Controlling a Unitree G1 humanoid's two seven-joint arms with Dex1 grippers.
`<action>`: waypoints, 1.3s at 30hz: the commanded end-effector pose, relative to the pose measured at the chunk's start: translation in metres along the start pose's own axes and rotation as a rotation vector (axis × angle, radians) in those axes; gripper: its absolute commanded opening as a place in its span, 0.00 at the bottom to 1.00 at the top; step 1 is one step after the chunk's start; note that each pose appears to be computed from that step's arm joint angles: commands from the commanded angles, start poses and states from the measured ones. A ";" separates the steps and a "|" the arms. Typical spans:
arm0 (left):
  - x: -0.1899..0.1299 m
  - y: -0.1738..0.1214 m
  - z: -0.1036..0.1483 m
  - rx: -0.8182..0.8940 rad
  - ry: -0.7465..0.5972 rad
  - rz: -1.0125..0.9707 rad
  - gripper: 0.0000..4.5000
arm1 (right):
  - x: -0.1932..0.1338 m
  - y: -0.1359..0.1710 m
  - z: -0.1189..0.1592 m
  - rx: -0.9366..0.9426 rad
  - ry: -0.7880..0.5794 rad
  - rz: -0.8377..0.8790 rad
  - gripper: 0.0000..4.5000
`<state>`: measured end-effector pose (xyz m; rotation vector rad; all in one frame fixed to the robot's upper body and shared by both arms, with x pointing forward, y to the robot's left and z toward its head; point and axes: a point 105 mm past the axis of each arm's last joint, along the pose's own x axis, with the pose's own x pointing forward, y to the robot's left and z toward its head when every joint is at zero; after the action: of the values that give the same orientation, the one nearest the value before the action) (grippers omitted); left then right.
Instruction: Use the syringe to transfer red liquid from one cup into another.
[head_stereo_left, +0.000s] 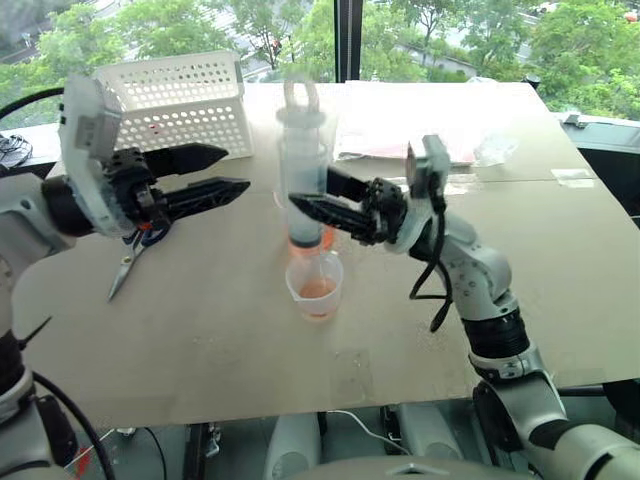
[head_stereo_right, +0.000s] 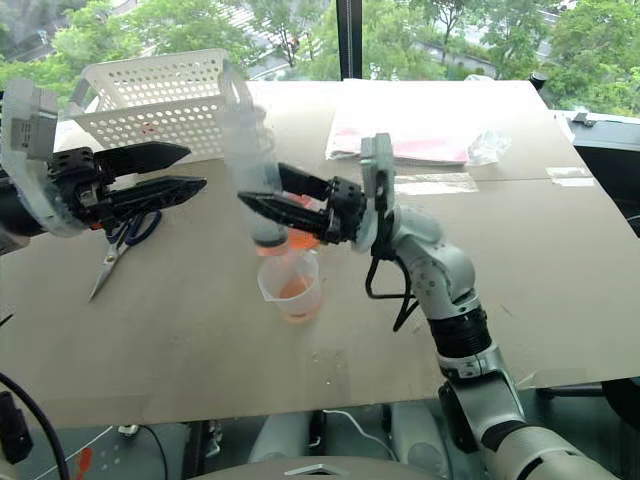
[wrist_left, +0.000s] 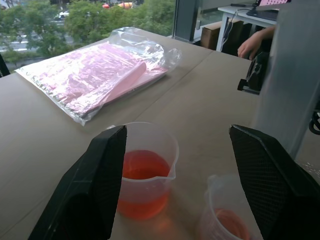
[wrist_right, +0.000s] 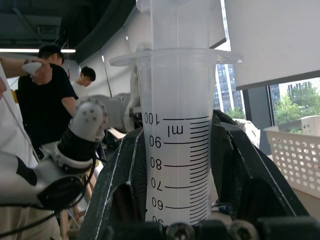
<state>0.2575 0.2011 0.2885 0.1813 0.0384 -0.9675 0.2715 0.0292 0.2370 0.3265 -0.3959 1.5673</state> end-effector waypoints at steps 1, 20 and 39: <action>-0.001 -0.008 0.013 0.056 -0.008 -0.027 0.73 | 0.001 0.005 -0.009 -0.040 0.009 0.027 0.30; 0.032 -0.017 0.041 0.159 -0.033 -0.067 0.73 | -0.011 -0.002 -0.031 -0.048 0.084 -0.019 0.30; 0.022 -0.010 0.033 0.134 -0.013 -0.050 0.73 | -0.009 -0.007 -0.025 -0.027 0.073 -0.042 0.30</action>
<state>0.2627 0.1739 0.3076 0.2648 0.0185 -1.0270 0.2856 0.0304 0.1987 0.2789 -0.2981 1.4933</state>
